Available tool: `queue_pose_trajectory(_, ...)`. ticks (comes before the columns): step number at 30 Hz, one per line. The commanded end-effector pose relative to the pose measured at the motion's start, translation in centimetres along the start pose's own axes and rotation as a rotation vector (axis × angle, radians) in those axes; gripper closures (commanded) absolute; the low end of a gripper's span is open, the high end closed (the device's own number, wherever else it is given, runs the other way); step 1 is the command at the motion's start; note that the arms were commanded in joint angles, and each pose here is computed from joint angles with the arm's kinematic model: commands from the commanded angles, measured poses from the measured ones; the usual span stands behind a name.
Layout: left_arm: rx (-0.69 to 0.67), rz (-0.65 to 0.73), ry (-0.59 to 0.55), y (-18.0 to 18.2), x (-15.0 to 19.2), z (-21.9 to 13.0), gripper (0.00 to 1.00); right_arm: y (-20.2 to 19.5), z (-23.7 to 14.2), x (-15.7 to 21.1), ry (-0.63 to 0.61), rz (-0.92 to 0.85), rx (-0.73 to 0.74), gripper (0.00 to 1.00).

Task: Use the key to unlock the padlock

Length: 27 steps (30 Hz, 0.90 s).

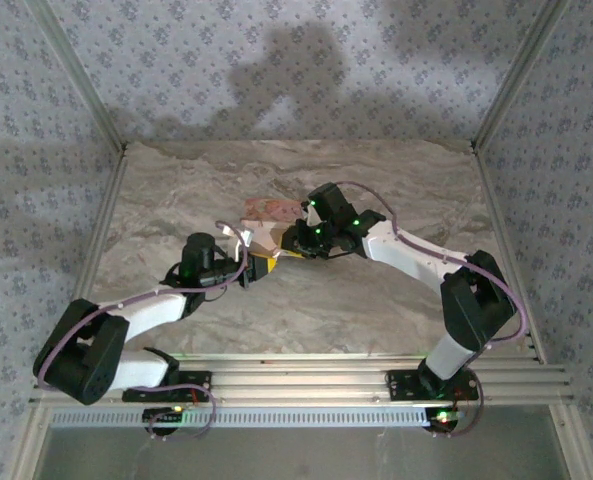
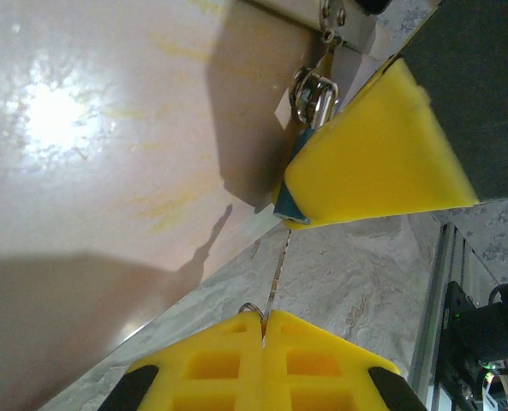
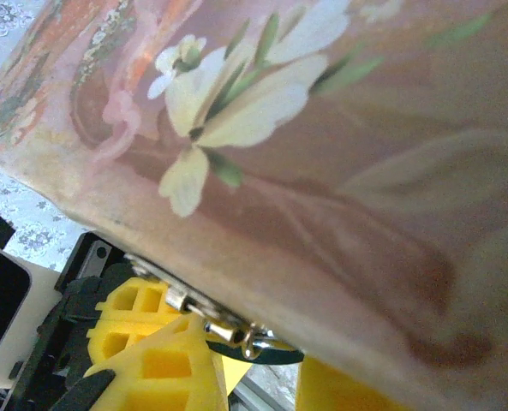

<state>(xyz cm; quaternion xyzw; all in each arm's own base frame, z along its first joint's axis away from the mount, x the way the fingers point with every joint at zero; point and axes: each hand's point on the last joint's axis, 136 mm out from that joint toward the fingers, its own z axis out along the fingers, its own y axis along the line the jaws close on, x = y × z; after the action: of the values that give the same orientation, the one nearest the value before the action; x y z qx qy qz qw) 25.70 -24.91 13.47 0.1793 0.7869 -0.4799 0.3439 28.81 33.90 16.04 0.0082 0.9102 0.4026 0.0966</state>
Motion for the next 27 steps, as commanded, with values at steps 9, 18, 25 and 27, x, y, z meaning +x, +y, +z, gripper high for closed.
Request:
queue_pose_trajectory(9,0.034,0.002,-0.026,-0.6,-1.3,0.4,1.0,1.8,-0.9,0.4,-0.009,-0.034,-0.077,1.0)
queue_pose_trajectory(18,0.043,0.014,-0.019,-1.1,-1.1,0.6,1.0,2.0,-0.7,0.4,-0.001,-0.033,-0.09,1.0)
queue_pose_trajectory(25,0.013,0.012,-0.014,-0.6,0.2,0.3,1.0,2.2,-0.9,0.4,0.006,-0.025,-0.104,1.0)
queue_pose_trajectory(27,0.012,0.013,-0.014,-0.7,0.3,0.2,1.0,2.2,-1.1,0.4,0.005,-0.022,-0.105,1.0)
